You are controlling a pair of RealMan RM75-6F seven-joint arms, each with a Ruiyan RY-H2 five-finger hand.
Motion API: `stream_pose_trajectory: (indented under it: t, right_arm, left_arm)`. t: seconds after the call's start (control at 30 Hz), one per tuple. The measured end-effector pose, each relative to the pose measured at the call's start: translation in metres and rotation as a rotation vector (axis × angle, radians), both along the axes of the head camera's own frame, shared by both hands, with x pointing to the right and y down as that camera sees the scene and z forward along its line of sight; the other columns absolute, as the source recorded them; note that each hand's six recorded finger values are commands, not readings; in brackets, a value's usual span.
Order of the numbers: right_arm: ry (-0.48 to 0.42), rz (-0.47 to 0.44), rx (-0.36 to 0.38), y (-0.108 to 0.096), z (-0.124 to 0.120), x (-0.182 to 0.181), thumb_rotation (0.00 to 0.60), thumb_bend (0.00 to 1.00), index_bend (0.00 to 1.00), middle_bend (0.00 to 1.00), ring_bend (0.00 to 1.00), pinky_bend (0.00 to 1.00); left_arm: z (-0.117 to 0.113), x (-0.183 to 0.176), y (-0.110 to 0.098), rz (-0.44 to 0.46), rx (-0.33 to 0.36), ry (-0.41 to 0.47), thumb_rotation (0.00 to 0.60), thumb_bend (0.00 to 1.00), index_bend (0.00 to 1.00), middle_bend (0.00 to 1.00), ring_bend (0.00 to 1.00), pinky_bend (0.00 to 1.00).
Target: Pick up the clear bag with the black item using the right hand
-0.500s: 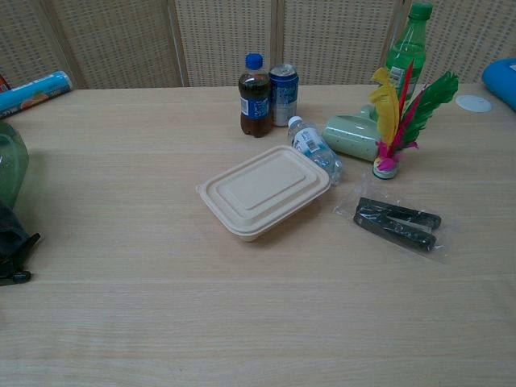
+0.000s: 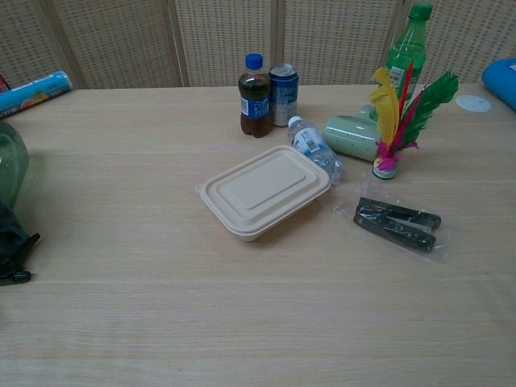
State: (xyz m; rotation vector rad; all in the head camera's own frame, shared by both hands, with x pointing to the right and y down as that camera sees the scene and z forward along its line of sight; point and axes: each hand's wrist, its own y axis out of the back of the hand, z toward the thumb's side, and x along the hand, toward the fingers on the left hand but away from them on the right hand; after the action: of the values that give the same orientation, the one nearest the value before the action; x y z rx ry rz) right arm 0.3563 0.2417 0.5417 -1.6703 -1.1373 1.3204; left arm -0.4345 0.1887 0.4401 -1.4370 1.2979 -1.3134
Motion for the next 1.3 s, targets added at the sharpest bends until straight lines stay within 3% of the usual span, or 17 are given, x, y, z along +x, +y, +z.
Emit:
stream_pose_trajectory:
  t: [0.27, 0.47, 0.97, 1.3]
  right_arm:
    - [0.075, -0.148, -0.237, 0.005, 0.036, -0.033, 0.550, 0.00, 0.00, 0.00, 0.00, 0.00]
    - [0.106, -0.207, -0.326, -0.006, 0.058, -0.061, 0.544, 0.00, 0.00, 0.00, 0.00, 0.00]
    - [0.057, -0.236, -0.442, -0.019, 0.114, -0.148, 0.548, 0.00, 0.00, 0.00, 0.00, 0.00]
    - [0.087, -0.175, -0.493, -0.045, 0.159, -0.143, 0.546, 0.00, 0.00, 0.00, 0.00, 0.00]
  left_arm:
    - [0.004, -0.002, -0.001, -0.005, -0.005, -0.012, 0.600, 0.00, 0.00, 0.00, 0.00, 0.00]
    - [0.006, -0.002, 0.000, -0.003, -0.014, -0.013, 0.600, 0.00, 0.00, 0.00, 0.00, 0.00]
    - [0.009, -0.003, 0.000, -0.004, -0.019, -0.018, 0.600, 0.00, 0.00, 0.00, 0.00, 0.00]
    - [0.010, -0.004, 0.001, -0.002, -0.025, -0.022, 0.600, 0.00, 0.00, 0.00, 0.00, 0.00]
